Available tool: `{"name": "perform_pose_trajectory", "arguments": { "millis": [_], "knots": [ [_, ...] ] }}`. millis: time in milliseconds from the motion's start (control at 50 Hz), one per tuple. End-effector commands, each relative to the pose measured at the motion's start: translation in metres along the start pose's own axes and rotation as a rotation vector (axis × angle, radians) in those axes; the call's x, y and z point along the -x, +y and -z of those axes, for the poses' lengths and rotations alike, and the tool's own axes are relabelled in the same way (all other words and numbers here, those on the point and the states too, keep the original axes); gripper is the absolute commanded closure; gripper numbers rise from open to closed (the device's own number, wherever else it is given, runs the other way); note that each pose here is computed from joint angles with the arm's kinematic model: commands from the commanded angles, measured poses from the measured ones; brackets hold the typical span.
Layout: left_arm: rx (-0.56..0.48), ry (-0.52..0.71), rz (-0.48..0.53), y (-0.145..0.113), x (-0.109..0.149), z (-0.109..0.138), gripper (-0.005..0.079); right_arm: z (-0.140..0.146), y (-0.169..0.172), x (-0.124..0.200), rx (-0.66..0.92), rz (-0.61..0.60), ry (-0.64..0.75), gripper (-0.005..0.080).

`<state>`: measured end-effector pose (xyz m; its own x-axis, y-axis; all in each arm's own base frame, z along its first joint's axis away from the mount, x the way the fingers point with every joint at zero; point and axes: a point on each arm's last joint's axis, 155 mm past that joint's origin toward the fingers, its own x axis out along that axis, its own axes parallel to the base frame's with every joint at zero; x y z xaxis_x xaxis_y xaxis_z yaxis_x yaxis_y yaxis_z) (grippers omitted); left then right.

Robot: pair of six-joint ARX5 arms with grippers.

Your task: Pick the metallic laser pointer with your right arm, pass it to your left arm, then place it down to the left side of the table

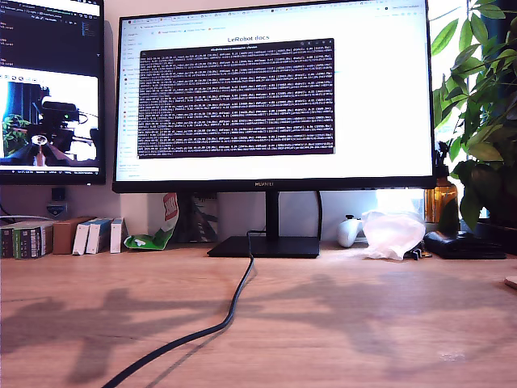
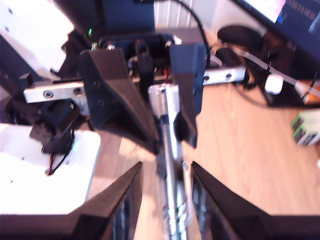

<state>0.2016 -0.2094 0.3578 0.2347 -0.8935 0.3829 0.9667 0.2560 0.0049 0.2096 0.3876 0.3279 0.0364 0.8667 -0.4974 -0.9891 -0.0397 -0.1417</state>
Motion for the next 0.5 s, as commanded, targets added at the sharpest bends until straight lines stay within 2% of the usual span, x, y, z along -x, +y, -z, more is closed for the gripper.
{"name": "perform_pose_trajectory", "arguments": {
  "millis": [0, 180, 480],
  "knots": [
    [-0.030, 0.002, 0.003, 0.001, 0.000, -0.003, 0.0764, 0.006, -0.009, 0.002, -0.019, 0.027, 0.024, 0.0472],
    [-0.043, 0.022, 0.010, 0.001, 0.003, 0.000, 0.0764, 0.037, -0.017, 0.013, -0.104, 0.042, 0.123, 0.0485],
    [-0.078, 0.055, 0.016, 0.004, 0.009, 0.003, 0.0764, 0.081, -0.059, 0.050, -0.251, 0.146, 0.195, 0.0770]
  ]
}}
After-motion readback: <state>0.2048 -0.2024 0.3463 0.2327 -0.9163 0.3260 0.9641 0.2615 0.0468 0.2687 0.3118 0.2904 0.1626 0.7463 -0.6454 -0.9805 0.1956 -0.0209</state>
